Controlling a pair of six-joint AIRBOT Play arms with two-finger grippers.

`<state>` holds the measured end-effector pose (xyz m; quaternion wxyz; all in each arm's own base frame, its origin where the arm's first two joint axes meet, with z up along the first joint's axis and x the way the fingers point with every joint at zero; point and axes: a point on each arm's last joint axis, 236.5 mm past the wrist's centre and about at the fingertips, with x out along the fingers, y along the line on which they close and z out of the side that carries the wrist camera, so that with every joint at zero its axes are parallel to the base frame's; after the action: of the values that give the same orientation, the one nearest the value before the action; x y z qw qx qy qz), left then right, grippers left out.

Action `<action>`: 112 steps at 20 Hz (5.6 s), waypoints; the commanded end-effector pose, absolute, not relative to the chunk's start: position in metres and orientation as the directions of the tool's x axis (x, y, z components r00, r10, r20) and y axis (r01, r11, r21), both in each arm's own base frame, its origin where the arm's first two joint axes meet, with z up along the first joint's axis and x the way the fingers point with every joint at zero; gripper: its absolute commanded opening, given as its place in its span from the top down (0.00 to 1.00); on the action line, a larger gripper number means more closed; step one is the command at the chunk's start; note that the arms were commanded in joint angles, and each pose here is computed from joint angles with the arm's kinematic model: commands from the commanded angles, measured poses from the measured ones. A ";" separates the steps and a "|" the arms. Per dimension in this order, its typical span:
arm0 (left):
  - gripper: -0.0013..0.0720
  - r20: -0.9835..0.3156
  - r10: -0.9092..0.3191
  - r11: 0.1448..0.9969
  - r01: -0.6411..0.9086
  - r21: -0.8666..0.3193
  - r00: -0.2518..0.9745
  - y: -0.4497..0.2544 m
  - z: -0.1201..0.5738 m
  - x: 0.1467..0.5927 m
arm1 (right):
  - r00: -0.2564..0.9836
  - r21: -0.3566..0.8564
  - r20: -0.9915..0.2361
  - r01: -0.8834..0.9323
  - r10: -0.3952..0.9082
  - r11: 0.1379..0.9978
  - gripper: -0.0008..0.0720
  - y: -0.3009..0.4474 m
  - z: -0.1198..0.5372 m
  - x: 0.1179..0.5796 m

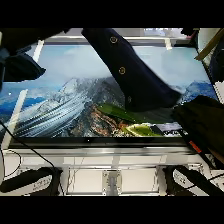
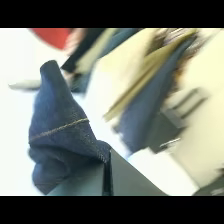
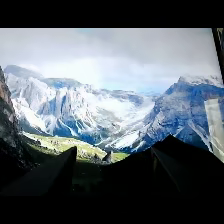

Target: Fold the clothes and pants, and hang the long-sleeved shirts on hangers.

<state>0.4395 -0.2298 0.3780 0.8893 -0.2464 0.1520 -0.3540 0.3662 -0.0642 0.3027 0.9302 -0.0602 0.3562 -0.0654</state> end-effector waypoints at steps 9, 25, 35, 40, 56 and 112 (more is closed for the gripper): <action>0.96 -0.970 -0.181 0.978 0.129 -0.161 0.161 -0.133 0.031 0.331 | 0.461 0.199 -0.865 -0.053 0.201 0.978 0.27 0.010 0.107 0.396; 0.00 -0.727 -0.039 0.991 -0.069 -0.118 0.686 -0.007 0.133 0.446 | 0.478 0.621 -0.637 -0.146 0.604 0.770 0.27 0.123 0.047 0.402; 0.01 -0.890 -0.247 0.968 0.048 -0.248 0.383 -0.037 -0.018 0.515 | 0.405 0.660 -0.690 0.012 0.600 0.751 0.27 0.165 -0.049 0.427; 0.01 -0.921 -0.309 0.951 0.067 -0.301 0.239 -0.053 -0.054 0.522 | 0.384 0.668 -0.700 0.054 0.603 0.742 0.27 0.166 -0.071 0.428; 0.95 -0.864 -0.457 0.889 0.096 -0.447 0.213 -0.098 -0.057 0.522 | 0.319 0.656 -0.720 0.025 0.616 0.754 0.27 0.169 -0.076 0.413; 0.95 -0.783 -0.569 0.822 0.159 -0.546 0.252 -0.142 -0.052 0.536 | 0.192 0.701 -0.705 0.050 0.682 0.711 0.42 0.191 -0.110 0.357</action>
<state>0.5352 -0.1426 -0.0522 0.7696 -0.1814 0.5647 -0.2365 0.3664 0.1774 -0.1085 0.7174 0.3176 0.5863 0.2019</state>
